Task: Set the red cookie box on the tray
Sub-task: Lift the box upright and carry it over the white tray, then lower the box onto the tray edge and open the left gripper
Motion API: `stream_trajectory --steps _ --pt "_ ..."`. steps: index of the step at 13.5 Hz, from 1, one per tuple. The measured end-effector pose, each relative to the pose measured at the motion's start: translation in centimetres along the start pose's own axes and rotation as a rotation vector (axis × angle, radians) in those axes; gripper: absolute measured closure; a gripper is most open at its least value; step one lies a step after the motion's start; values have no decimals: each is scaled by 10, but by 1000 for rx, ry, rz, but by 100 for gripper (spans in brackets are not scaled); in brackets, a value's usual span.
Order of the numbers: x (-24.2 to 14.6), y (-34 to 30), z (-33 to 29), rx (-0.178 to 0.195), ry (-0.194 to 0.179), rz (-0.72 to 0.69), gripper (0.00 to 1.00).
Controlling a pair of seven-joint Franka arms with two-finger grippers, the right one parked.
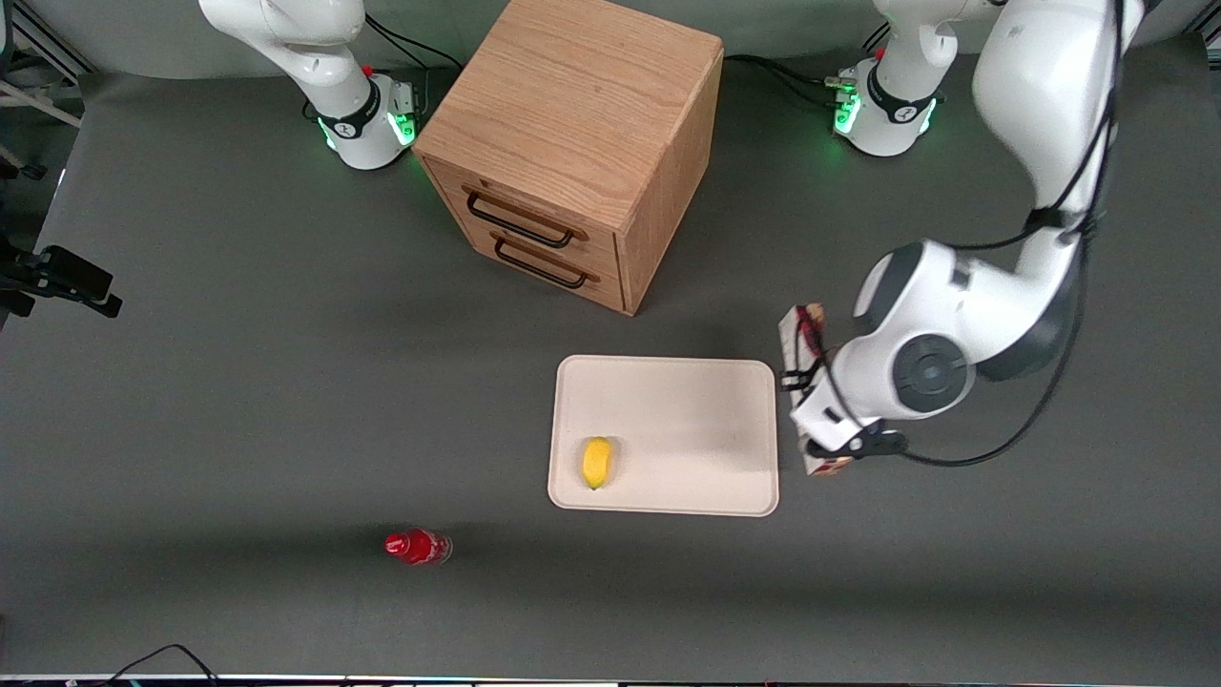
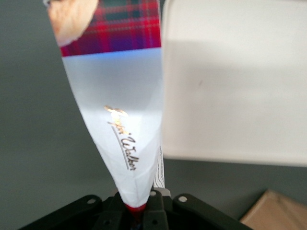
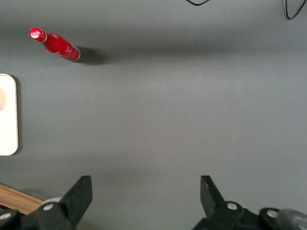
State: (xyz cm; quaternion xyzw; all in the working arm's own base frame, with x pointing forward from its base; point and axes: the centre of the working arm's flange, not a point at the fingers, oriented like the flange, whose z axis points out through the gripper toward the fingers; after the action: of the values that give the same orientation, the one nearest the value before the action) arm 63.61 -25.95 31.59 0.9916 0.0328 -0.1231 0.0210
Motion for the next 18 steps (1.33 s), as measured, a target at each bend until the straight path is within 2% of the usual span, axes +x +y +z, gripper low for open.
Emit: stream_trajectory --steps 5,10,15,16,18 --pt "28 5 53 -46 10 -16 95" --pt "24 18 72 -35 -7 8 95" --pt "15 39 95 -2 -25 50 95" --pt "15 39 95 0 -24 51 90" --pt "16 38 95 0 -22 48 69"
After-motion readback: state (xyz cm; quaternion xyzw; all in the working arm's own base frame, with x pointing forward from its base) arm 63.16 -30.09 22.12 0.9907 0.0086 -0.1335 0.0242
